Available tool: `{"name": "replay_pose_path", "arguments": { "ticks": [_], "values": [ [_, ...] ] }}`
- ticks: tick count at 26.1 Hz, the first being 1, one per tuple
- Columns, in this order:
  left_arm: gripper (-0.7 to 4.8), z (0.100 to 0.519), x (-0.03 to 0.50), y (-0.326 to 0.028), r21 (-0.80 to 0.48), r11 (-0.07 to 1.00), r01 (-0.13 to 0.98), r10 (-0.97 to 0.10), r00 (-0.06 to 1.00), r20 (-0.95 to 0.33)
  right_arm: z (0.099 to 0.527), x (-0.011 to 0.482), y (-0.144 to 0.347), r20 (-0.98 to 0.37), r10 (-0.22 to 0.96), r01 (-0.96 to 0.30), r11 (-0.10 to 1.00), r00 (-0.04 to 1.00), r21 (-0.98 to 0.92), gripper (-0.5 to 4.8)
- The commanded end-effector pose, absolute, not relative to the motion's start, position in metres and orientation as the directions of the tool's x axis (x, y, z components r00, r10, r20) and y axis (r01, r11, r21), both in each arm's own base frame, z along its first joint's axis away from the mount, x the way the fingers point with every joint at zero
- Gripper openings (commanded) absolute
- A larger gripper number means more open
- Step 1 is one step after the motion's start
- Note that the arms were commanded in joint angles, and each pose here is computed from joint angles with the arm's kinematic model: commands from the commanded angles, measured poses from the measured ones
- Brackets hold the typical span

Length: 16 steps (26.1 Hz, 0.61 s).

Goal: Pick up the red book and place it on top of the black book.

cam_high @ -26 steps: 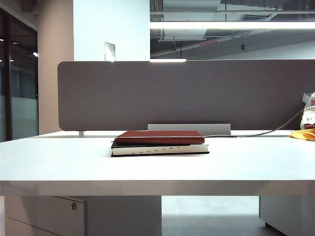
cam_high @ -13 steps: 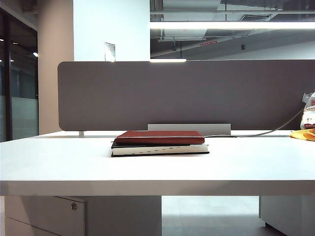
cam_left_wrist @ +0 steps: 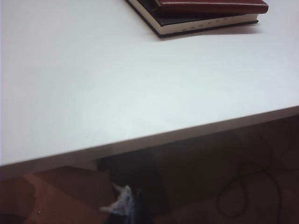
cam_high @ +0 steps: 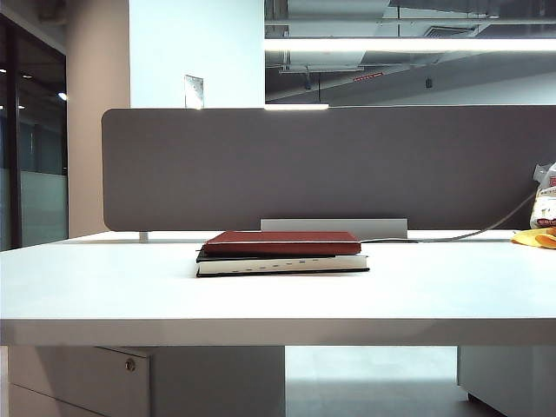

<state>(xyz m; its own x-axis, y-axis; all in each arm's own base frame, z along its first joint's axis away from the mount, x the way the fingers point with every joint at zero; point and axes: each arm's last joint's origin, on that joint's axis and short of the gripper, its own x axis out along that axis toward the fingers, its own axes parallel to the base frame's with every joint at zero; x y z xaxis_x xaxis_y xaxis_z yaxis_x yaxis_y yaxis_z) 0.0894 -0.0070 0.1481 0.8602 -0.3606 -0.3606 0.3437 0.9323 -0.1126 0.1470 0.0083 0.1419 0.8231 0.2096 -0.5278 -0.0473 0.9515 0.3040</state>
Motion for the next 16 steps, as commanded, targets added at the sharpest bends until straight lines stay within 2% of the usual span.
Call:
{"name": "replay_pose_path", "arguments": {
  "ticks": [1, 16],
  "values": [
    [-0.04, 0.149, 0.090, -0.007, -0.109, 0.931, 0.348, -0.364, 0.863, -0.349, 0.142, 0.147, 0.008, -0.514, 0.192, -0.039, 0.955, 0.836, 0.294, -0.01],
    [-0.04, 0.150, 0.089, -0.007, -0.100, 0.931, 0.351, -0.364, 0.871, -0.330, 0.123, 0.137, 0.008, -0.563, 0.189, -0.024, 0.957, 0.804, 0.288, -0.01]
  ]
}}
